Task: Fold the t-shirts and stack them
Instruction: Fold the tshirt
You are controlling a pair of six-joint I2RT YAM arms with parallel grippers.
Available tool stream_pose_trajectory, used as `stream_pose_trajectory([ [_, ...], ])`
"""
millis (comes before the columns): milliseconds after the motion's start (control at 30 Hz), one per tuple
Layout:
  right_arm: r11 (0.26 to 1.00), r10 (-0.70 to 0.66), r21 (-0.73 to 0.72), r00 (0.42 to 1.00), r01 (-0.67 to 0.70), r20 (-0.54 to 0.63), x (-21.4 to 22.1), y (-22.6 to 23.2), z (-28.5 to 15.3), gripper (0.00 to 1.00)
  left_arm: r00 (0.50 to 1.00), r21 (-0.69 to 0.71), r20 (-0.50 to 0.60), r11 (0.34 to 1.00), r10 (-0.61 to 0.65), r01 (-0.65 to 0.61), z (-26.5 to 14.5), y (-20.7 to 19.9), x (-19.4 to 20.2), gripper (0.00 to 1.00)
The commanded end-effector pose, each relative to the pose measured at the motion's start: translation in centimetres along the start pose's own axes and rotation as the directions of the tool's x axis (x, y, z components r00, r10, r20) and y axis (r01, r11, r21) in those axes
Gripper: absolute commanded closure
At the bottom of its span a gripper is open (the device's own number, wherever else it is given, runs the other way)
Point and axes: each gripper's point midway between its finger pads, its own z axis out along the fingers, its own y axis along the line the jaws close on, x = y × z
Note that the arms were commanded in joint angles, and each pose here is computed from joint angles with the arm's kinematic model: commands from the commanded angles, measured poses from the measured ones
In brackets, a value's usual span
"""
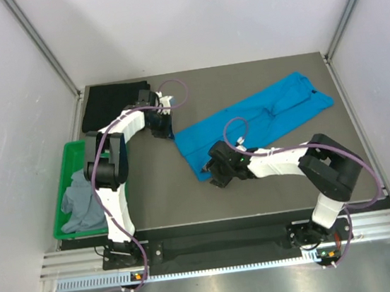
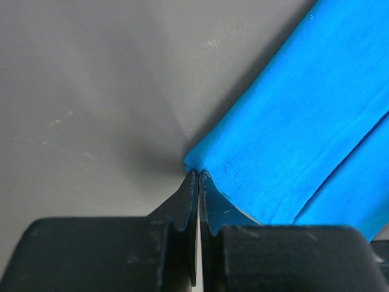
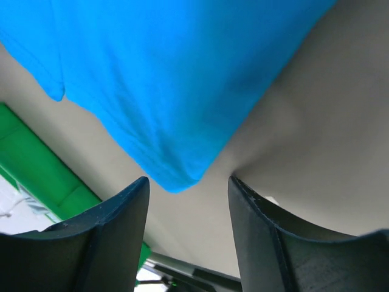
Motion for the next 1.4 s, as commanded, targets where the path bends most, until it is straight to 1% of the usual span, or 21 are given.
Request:
stream_pose_trajectory([
  [0,0.994,0.075,-0.074,0.997,-0.074,0.015,1.0,3.2,0.2,0.46,1.0,-0.026,0.011,1.0,-0.007,0.008,-0.9,0.3,-0.4,1.0],
  [200,0.995,0.085,-0.045,0.996,-0.084,0.037,1.7,2.7,0.8,0.48,1.0,-0.033,0.008,0.999,-0.015,0.015,-0.9,0.4,-0.3,1.0],
  [500,0.995,0.097,-0.033,0.994,-0.096,0.056,1.8,2.2,1.8,0.59,1.0,-0.036,0.005,0.999,-0.025,0.025,-0.9,0.4,-0.2,1.0],
  [600,0.994,0.099,-0.041,0.994,-0.097,0.051,1.8,1.9,2.2,0.82,0.999,-0.038,-0.002,0.999,-0.032,0.032,-0.9,0.4,-0.1,1.0],
  [633,0.995,0.09,-0.046,0.995,-0.088,0.04,2.0,1.8,2.2,0.95,0.999,-0.027,0.004,0.999,-0.036,0.036,-1.0,0.1,-0.3,1.0],
  [667,0.995,0.084,-0.061,0.996,-0.081,0.036,2.0,2.2,2.2,0.99,0.999,-0.018,0.007,0.999,-0.038,0.038,-1.0,-0.1,-0.3,1.0],
  [733,0.996,0.057,-0.064,0.997,-0.054,0.046,1.8,2.1,2.2,1.0,0.999,-0.003,0.016,0.999,-0.035,0.035,-1.2,-0.4,-0.4,1.0],
  [833,0.997,-0.042,-0.065,0.997,0.046,0.06,1.4,1.8,1.4,1.0,0.995,0.039,0.014,0.994,-0.101,0.101,-1.2,-1.3,0.0,1.0],
  [933,0.988,-0.154,-0.018,0.984,0.156,0.085,0.4,0.6,-0.4,1.0,0.983,0.14,-0.002,0.973,-0.185,0.184,-2.2,-3.8,0.7,1.0],
  [967,0.981,-0.191,0.031,0.977,0.189,0.09,0.0,-0.8,-1.0,1.0,0.978,0.16,-0.006,0.965,-0.208,0.206,-2.5,-4.6,1.1,1.0],
  [1000,0.976,-0.215,0.044,0.972,0.212,0.095,-0.4,-1.3,-1.6,1.0,0.969,0.169,-0.042,0.954,-0.243,0.247,-2.4,-5.2,3.0,1.0],
  [1033,0.965,-0.263,0.055,0.959,0.258,0.104,-0.9,-2.4,-2.8,1.0,0.959,0.187,-0.002,0.942,-0.283,0.278,-3.3,-6.1,2.4,1.0],
  [1067,0.954,-0.294,0.099,0.95,0.285,0.101,-1.3,-4.0,-3.4,1.0,0.955,0.214,-0.007,0.932,-0.298,0.292,-3.5,-7.0,3.2,1.0],
  [1100,0.938,-0.329,0.145,0.94,0.315,0.093,-1.8,-6.3,-3.8,1.0,0.942,0.235,-0.054,0.913,-0.331,0.334,-3.2,-7.7,5.8,1.0],
  [1133,0.928,-0.36,0.142,0.928,0.345,0.094,-2.1,-6.8,-5.0,1.0,0.925,0.243,-0.034,0.895,-0.378,0.375,-4.2,-8.4,5.7,1.0],
  [1200,0.903,-0.396,0.21,0.916,0.375,0.07,-2.7,-10.0,-6.3,1.0,0.91,0.236,-0.085,0.879,-0.406,0.414,-4.2,-10.1,8.7,1.0],
  [1233,0.889,-0.419,0.222,0.907,0.401,0.041,-2.9,-12.2,-7.3,1.0,0.908,0.234,-0.055,0.879,-0.415,0.416,-5.1,-11.2,8.7,1.0],
  [1267,0.886,-0.421,0.227,0.907,0.405,0.027,-2.9,-13.3,-7.8,1.0,0.921,0.238,-0.07,0.89,-0.384,0.389,-5.1,-13.4,9.9,1.0],
  [1300,0.875,-0.429,0.249,0.903,0.415,0.004,-3.0,-15.4,-8.1,1.0,0.914,0.221,-0.096,0.887,-0.395,0.406,-4.9,-14.2,12.0,1.0],
  [1333,0.878,-0.43,0.227,0.903,0.422,-0.015,-2.8,-15.8,-9.3,1.0,0.898,0.221,-0.063,0.871,-0.435,0.438,-5.8,-15.4,11.9,1.0],
  [1367,0.876,-0.431,0.228,0.902,0.425,-0.024,-2.8,-16.6,-9.8,1.0,0.906,0.242,-0.067,0.874,-0.418,0.421,-5.9,-17.4,12.9,1.0],
])
